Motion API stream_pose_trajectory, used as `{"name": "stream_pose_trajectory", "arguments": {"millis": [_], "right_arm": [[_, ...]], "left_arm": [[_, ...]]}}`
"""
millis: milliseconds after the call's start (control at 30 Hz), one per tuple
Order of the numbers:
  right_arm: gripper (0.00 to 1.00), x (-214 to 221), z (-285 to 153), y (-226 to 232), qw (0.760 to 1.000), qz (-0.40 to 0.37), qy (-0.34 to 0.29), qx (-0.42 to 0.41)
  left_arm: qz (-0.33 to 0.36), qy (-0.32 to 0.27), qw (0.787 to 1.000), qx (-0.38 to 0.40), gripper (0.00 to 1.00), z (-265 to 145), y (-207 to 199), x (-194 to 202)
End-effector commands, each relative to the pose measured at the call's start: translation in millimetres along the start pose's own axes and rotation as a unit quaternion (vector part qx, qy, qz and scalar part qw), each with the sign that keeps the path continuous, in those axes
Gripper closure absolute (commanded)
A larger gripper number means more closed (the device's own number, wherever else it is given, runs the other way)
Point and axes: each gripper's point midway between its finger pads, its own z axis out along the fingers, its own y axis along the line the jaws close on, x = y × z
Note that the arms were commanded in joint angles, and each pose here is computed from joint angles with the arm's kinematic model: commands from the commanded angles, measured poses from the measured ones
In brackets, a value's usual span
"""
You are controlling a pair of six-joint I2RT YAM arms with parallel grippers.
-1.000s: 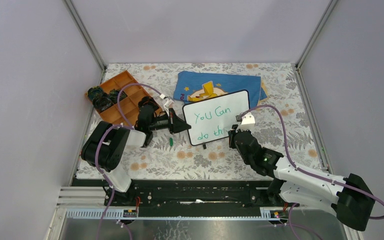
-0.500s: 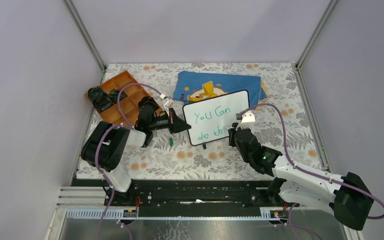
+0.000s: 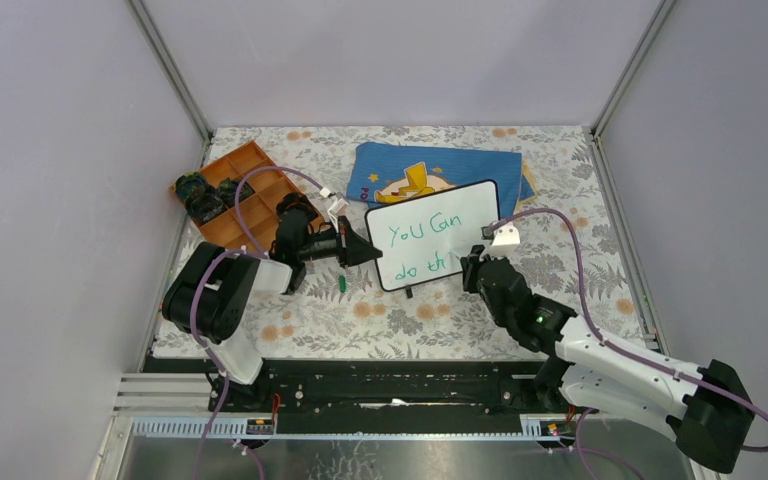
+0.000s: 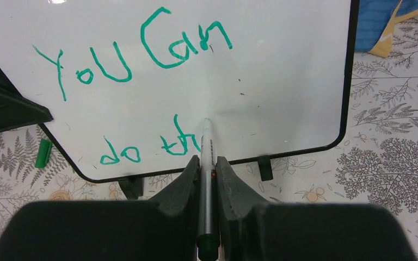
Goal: Write a sentence on the whiteboard
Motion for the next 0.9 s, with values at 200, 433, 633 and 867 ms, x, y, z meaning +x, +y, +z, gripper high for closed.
{"name": "stream_pose_trajectory", "arguments": {"millis": [200, 433, 633, 867], "right_arm": [[1.00, 8, -5, -5, 1.000, 0.009, 0.011, -0.003], [1.00, 11, -2, 1, 1.000, 0.014, 0.013, -0.014], [1.00, 4, 0, 6, 1.000, 0.022, 0.004, -0.020], [1.00, -4, 2, 7, 1.000, 0.021, -0.006, -0.014]], "left_arm": [[-0.033, 0.050, 0.998, -0.011, 1.00, 0, 3, 36], [-0.034, 0.051, 0.998, -0.012, 1.00, 0, 4, 36], [-0.034, 0.052, 0.998, -0.012, 1.00, 0, 4, 36], [-0.033, 0.052, 0.998, -0.012, 1.00, 0, 4, 36]]}}
